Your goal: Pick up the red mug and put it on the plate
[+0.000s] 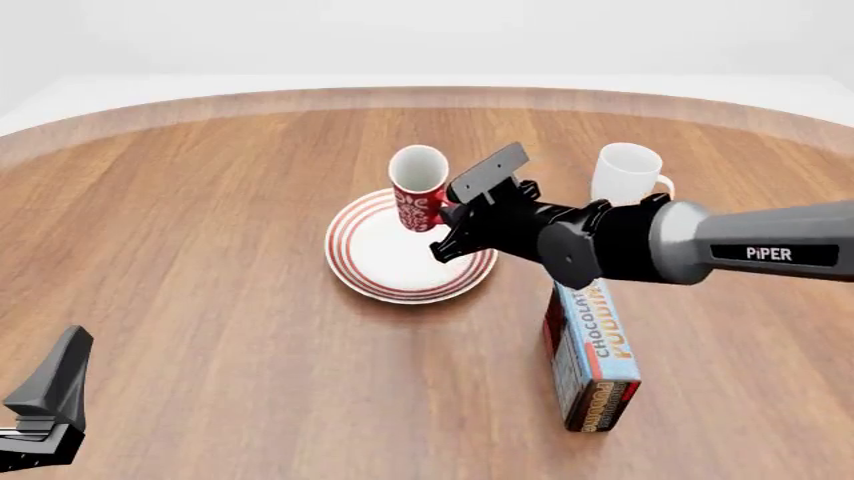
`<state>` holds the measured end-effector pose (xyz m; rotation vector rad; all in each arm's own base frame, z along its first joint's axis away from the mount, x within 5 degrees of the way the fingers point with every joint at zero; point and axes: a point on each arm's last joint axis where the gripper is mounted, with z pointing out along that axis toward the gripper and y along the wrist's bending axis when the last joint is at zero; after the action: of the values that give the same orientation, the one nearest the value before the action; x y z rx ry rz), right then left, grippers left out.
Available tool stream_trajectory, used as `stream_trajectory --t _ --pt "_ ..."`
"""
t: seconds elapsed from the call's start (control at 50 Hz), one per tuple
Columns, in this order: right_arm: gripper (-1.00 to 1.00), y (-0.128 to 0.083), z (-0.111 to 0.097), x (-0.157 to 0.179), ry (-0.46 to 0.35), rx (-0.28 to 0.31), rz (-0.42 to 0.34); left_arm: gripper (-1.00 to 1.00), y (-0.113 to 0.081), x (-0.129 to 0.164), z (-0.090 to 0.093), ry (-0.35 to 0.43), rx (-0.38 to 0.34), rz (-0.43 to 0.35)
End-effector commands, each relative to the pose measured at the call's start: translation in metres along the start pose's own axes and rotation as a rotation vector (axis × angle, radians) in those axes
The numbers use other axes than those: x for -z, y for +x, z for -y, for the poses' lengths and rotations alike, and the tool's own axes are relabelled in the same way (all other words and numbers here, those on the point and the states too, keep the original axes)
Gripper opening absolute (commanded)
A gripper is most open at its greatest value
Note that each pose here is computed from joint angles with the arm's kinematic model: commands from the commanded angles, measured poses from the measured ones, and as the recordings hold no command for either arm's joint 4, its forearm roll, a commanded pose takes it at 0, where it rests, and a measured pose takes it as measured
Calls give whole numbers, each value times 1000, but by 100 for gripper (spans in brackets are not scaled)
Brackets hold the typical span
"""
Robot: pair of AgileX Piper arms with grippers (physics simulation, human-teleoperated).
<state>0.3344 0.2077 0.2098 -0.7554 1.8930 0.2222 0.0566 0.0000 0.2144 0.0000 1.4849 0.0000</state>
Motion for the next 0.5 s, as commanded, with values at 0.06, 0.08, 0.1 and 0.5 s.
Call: stream_trajectory --t 0.06,0.08,0.1,0.5 --pt "-100 6 -2 -14 -4 -20 -15 100 0 0 0 0 0 0" --pt "-100 7 -1 -15 -3 -19 -19 100 0 0 0 0 0 0" --pt "-100 8 0 -17 -1 -22 -23 100 0 0 0 0 0 0" --pt "-100 16 -9 -38 -19 -38 -44 100 0 0 0 0 0 0"
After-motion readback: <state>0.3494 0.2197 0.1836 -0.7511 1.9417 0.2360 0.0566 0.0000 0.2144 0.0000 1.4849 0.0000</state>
